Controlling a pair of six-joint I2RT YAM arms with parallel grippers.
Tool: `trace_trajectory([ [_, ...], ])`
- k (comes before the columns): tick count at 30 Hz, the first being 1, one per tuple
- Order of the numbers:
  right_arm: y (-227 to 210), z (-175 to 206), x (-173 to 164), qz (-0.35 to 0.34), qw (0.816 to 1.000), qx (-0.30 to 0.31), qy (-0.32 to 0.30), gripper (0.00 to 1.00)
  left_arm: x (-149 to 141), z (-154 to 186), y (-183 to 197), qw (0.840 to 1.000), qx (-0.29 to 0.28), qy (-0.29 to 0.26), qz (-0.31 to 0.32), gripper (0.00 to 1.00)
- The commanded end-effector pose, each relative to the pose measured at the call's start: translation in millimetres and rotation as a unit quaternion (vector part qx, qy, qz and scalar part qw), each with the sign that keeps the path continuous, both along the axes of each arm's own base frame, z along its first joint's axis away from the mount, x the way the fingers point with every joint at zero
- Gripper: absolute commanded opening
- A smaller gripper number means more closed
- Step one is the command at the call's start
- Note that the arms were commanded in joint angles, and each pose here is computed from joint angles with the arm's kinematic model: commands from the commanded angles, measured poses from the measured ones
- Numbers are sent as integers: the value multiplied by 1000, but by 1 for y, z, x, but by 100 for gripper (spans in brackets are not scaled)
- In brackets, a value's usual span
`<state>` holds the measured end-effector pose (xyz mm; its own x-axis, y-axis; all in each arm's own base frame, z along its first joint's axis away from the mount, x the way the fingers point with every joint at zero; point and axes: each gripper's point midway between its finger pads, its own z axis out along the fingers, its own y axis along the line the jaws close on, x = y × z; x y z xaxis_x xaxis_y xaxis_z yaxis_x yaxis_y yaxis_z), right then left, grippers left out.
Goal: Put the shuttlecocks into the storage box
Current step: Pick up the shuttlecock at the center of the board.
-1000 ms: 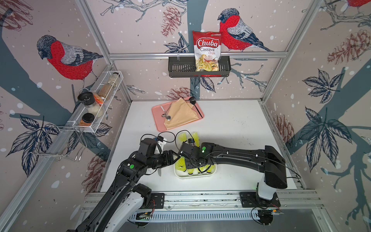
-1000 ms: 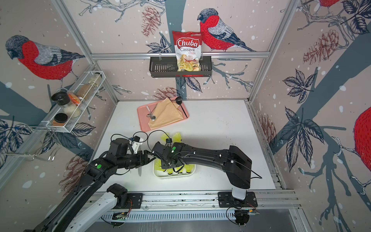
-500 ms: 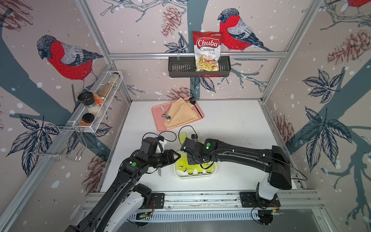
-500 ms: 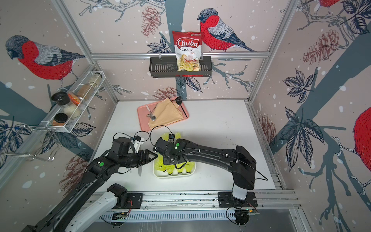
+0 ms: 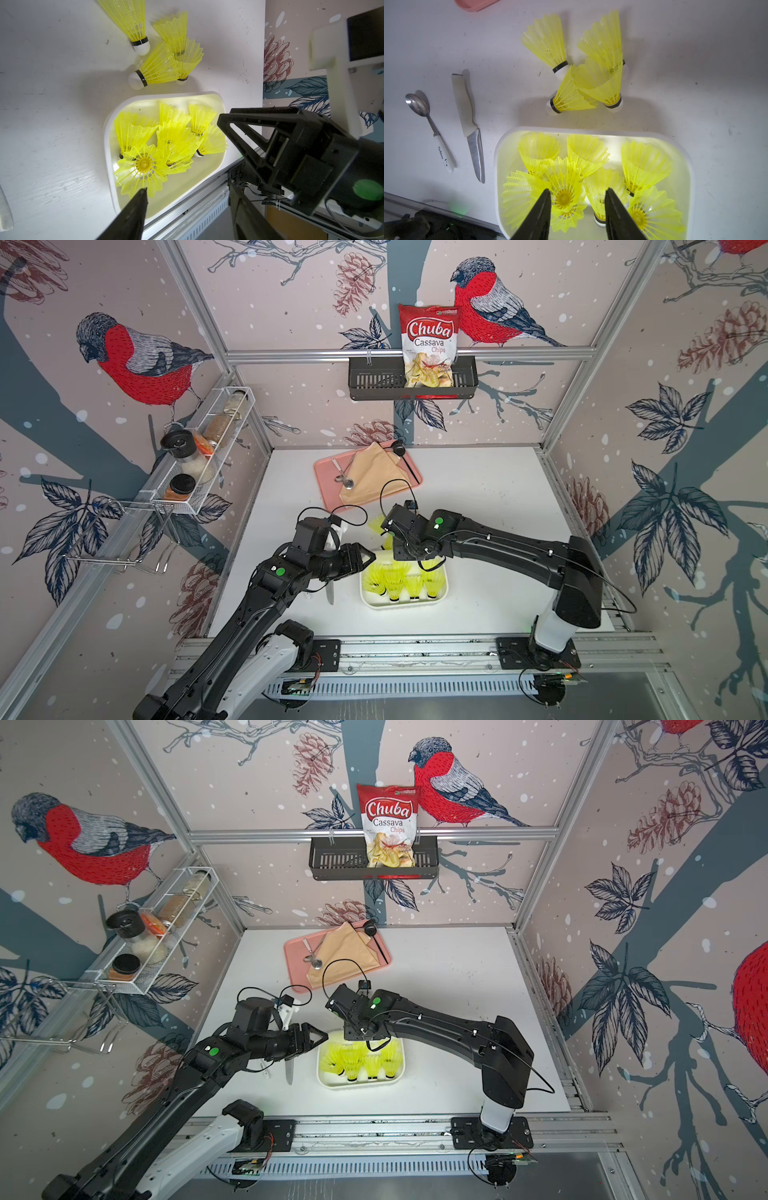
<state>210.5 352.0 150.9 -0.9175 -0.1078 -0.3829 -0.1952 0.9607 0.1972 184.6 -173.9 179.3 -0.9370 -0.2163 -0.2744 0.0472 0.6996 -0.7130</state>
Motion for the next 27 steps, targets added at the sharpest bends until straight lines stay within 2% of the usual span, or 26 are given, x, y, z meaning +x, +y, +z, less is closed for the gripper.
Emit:
trace_trajectory([
  [1,-11,4,18,-5,1000,-10,-8,45,18,15,-8,999,-18,-28,5,65],
  [10,-15,-12,72,-28,1000,-4,0,48,63,12,-25,999,-7,-32,1,65],
  [18,-10,-31,91,1,1000,-17,2,46,91,-7,-28,1000,16,-18,2,64],
  [27,-37,-49,110,41,999,-22,11,39,105,-23,-34,1000,16,-8,-3,63],
])
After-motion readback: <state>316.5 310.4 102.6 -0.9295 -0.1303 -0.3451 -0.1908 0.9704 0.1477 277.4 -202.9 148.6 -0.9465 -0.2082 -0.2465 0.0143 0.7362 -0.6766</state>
